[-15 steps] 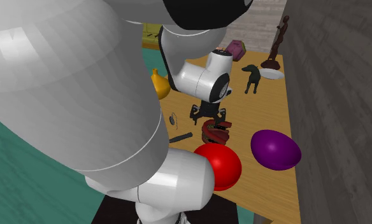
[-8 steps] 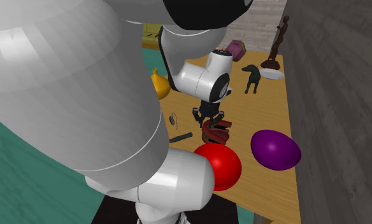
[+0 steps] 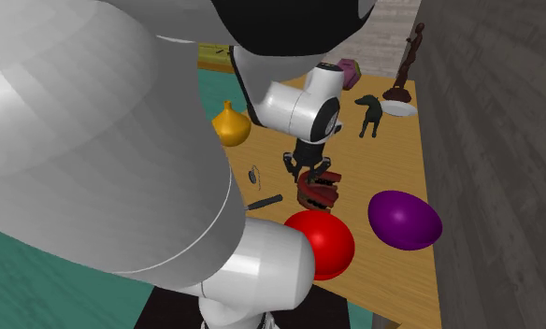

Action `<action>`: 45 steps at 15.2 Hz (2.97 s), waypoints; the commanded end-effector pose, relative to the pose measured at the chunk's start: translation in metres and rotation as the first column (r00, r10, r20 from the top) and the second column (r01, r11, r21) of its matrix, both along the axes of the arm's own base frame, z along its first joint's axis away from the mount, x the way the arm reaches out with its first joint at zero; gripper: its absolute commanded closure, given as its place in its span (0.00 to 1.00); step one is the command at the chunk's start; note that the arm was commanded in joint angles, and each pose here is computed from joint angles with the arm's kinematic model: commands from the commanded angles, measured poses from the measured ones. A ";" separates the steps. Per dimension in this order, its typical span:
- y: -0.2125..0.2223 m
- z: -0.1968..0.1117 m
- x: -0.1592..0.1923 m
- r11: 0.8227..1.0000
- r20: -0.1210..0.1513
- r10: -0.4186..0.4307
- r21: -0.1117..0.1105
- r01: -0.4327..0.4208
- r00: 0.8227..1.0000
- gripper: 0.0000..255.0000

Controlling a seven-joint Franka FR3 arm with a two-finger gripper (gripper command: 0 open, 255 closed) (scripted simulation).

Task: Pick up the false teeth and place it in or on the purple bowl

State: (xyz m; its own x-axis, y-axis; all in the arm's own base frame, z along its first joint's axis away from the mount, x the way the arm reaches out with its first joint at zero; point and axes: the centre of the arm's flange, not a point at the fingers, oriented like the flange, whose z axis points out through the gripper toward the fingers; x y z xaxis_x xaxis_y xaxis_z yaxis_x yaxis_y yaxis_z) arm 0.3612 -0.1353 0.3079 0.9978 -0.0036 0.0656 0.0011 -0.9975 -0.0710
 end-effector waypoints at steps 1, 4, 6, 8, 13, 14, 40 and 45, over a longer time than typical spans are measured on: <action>0.001 0.010 0.000 1.000 0.000 0.000 0.000 0.000 1.000 1.00; 0.001 0.026 0.000 1.000 0.000 0.000 0.000 0.000 1.000 1.00; 0.001 0.036 0.000 1.000 0.000 0.000 0.000 0.000 1.000 1.00; 0.001 0.047 0.000 1.000 0.000 0.000 0.000 0.000 1.000 1.00; 0.001 0.073 0.000 1.000 0.000 0.000 0.000 0.000 1.000 1.00; 0.001 0.079 0.000 1.000 0.000 0.000 0.000 0.000 1.000 1.00; -0.140 0.178 -0.065 1.000 0.000 0.000 0.000 0.000 1.000 1.00; -0.199 0.190 -0.092 1.000 0.000 0.000 0.000 0.000 1.000 1.00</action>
